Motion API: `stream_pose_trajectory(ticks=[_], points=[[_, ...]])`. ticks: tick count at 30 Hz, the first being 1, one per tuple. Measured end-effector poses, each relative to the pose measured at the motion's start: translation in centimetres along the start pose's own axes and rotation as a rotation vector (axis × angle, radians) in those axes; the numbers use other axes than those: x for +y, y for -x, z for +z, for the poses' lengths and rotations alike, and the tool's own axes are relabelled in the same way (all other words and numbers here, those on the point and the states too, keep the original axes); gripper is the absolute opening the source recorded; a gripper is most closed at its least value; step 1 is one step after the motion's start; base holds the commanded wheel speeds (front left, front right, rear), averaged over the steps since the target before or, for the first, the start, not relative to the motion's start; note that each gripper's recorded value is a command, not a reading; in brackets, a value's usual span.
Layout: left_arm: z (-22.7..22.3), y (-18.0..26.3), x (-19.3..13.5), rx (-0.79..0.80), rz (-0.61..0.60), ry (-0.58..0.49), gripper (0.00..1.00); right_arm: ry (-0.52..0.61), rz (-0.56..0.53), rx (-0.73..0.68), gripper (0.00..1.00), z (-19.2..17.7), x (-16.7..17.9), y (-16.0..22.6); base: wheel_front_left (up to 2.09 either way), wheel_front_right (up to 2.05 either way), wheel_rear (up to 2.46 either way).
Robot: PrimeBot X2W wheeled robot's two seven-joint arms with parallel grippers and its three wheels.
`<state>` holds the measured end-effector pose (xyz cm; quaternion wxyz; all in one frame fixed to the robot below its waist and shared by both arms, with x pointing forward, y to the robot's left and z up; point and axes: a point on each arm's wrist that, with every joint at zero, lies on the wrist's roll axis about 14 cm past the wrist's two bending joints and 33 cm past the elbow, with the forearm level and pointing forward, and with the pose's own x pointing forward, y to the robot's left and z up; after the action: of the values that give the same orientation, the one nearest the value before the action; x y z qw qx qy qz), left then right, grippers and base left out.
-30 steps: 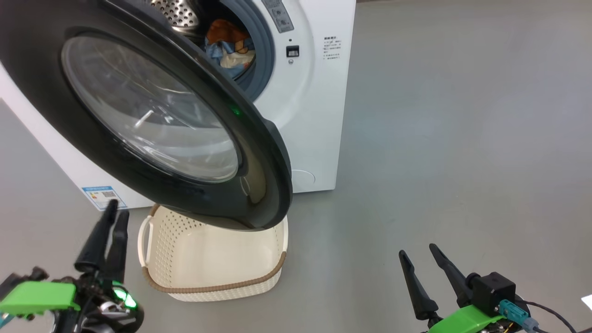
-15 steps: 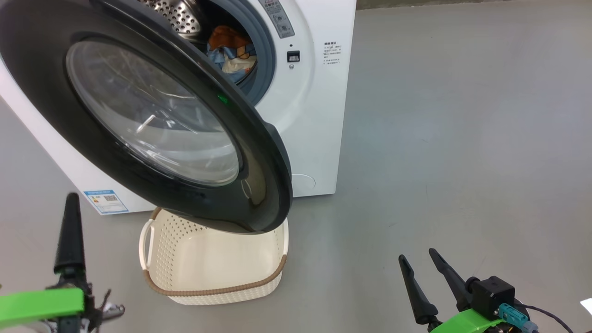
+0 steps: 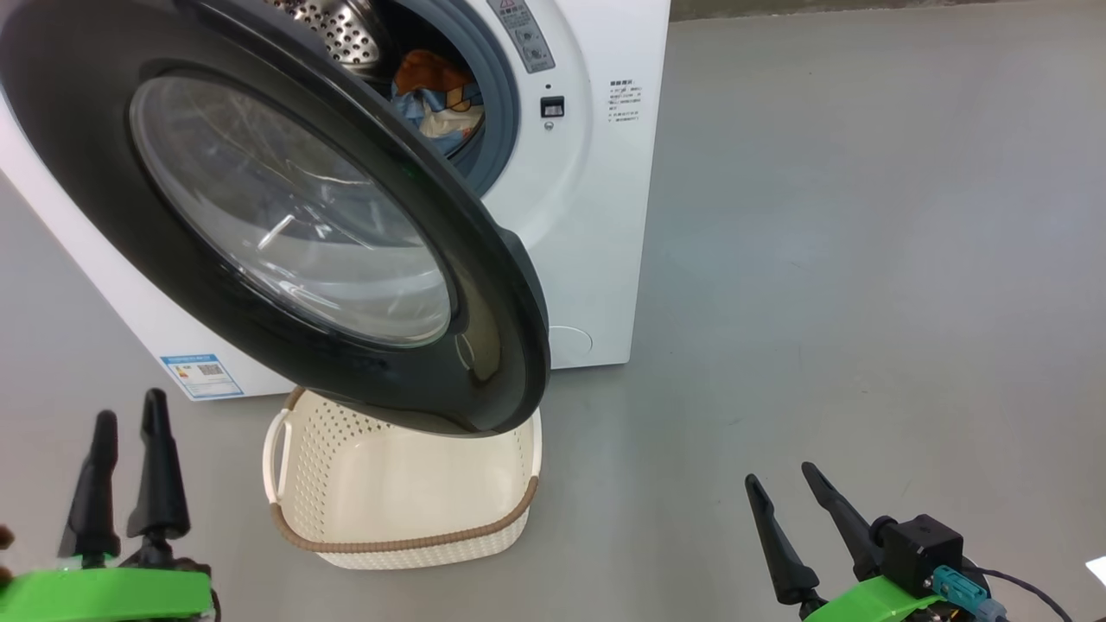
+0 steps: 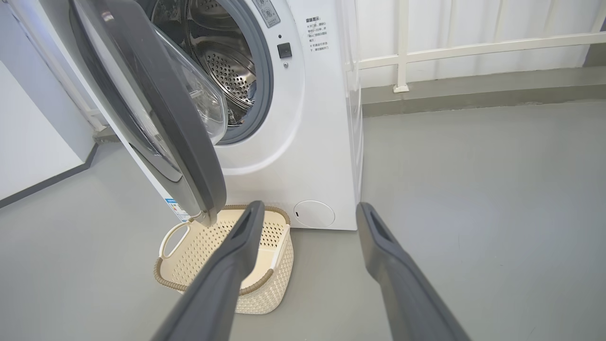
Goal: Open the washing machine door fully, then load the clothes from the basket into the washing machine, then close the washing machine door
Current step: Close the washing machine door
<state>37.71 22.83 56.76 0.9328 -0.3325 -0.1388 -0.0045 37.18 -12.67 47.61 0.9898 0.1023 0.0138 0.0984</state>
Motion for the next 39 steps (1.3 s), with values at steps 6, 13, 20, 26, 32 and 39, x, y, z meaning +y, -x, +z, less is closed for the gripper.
stream_pose_trajectory(ticks=[6, 13, 20, 26, 32, 39], points=[[0.1, 0.0, -1.4, -0.007, -0.062, -0.202, 1.0, 0.0, 0.0, -0.001, 1.0, 0.0, 0.0, 0.0, 0.0, 0.0, 0.0], [-1.2, 1.2, -0.9, 0.053, -0.08, -0.433, 1.0, 0.0, -0.002, -0.005, 1.0, 0.1, -0.1, 0.0, 0.0, 0.0, 0.0], [-3.1, 2.6, -0.4, 0.106, -0.051, -0.467, 1.0, 0.001, -0.005, -0.013, 1.0, 0.4, -0.1, 0.1, 0.0, 0.0, 0.0], [-4.2, 3.4, 0.6, 0.15, -0.026, -0.502, 1.0, 0.001, -0.005, -0.018, 1.0, 0.6, -0.2, 0.1, 0.0, 0.0, 0.0], [-5.1, 4.3, 1.6, 0.19, -0.003, -0.54, 1.0, 0.002, -0.007, -0.028, 1.0, 0.9, -0.2, 0.2, 0.0, 0.0, 0.0], [-6.0, 5.1, 1.5, 0.224, -0.009, -0.541, 1.0, 0.002, -0.01, -0.029, 1.0, 0.9, -0.3, 0.4, 0.0, 0.0, 0.0]])
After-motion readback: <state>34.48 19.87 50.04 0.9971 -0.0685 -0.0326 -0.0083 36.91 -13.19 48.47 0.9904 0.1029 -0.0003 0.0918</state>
